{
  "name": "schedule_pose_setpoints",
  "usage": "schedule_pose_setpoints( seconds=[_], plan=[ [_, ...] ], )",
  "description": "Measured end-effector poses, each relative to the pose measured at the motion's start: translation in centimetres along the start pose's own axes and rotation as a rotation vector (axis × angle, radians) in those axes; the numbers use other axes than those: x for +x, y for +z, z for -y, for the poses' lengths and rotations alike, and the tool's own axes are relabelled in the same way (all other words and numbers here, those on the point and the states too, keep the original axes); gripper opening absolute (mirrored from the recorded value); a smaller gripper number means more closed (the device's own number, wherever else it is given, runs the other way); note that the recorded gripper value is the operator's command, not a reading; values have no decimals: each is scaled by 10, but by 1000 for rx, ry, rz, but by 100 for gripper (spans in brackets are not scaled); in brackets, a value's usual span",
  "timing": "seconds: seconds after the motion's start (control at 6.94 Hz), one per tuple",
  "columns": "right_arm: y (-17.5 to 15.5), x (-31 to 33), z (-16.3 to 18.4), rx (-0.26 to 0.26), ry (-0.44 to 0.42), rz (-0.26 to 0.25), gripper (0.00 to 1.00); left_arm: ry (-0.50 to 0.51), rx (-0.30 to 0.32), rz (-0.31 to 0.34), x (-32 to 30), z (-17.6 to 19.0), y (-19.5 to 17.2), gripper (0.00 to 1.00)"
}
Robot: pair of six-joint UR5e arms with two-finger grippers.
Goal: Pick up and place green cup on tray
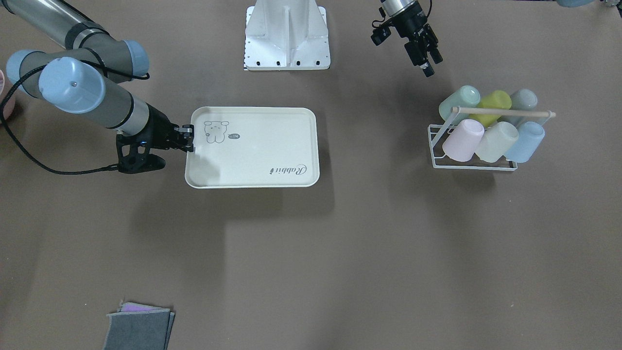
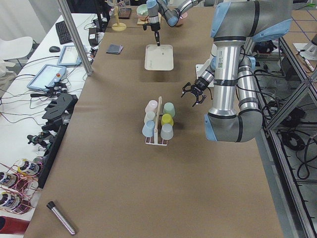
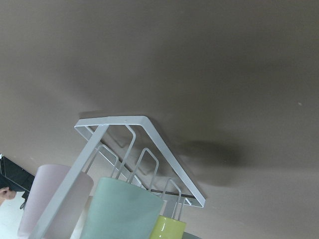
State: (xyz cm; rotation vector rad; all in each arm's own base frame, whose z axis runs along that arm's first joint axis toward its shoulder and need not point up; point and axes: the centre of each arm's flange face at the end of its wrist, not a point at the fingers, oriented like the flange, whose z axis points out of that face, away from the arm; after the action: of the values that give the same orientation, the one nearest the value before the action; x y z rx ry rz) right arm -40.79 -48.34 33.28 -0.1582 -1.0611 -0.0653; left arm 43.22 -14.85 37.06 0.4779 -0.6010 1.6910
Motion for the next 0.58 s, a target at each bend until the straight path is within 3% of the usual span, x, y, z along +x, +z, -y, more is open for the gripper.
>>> schedule_pose_setpoints(
  seconds=[0.58],
  plan=[
    [40,-90,-12,15,-11,6,0,163,-84,42,-12,-5,30,93]
  ],
)
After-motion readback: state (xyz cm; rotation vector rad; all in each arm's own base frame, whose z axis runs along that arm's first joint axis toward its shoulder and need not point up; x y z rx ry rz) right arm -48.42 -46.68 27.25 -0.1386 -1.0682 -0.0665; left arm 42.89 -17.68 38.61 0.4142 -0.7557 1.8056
